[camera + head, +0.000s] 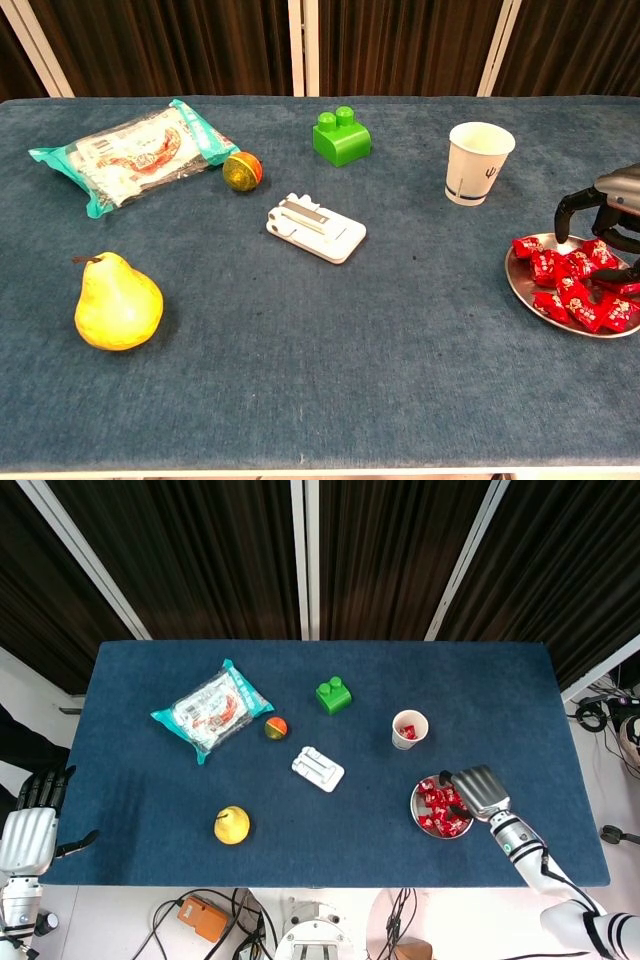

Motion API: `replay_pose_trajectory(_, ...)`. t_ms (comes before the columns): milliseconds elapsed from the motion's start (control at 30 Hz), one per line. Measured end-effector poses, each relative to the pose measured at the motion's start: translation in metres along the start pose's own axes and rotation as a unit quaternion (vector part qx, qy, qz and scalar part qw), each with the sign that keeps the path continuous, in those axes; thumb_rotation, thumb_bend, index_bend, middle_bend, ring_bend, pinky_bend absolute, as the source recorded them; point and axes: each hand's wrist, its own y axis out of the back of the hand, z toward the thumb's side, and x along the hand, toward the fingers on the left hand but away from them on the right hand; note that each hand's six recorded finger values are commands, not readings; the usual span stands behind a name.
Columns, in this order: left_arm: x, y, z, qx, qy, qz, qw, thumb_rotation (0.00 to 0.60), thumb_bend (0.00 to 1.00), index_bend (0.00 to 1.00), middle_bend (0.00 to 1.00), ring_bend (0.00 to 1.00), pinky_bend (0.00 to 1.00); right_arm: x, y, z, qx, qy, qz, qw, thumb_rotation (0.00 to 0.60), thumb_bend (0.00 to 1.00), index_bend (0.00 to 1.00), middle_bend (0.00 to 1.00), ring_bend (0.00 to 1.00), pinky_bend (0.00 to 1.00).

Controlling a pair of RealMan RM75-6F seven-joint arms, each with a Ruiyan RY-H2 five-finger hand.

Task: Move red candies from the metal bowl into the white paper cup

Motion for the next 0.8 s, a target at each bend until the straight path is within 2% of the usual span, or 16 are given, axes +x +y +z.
replay_pose_trajectory(333, -0.001, -0.001, -0.003, 0.000, 0.005, -0.001, 1.0000, 0.600, 0.00, 0.00, 0.00, 0.00, 0.00, -0.009, -0.009, 0.010, 0.006, 0.016, 0.011, 0.9998, 0.600, 0.42, 0.47, 0.90, 1.00, 1.00)
replay_pose_trajectory(800, -0.003, -0.003, -0.007, -0.001, 0.010, -0.003, 0.9999, 0.600, 0.00, 0.00, 0.00, 0.00, 0.00, -0.015, -0.009, 0.005, -0.003, 0.007, 0.008, 0.9999, 0.600, 0.55, 0.65, 0.90, 1.00, 1.00)
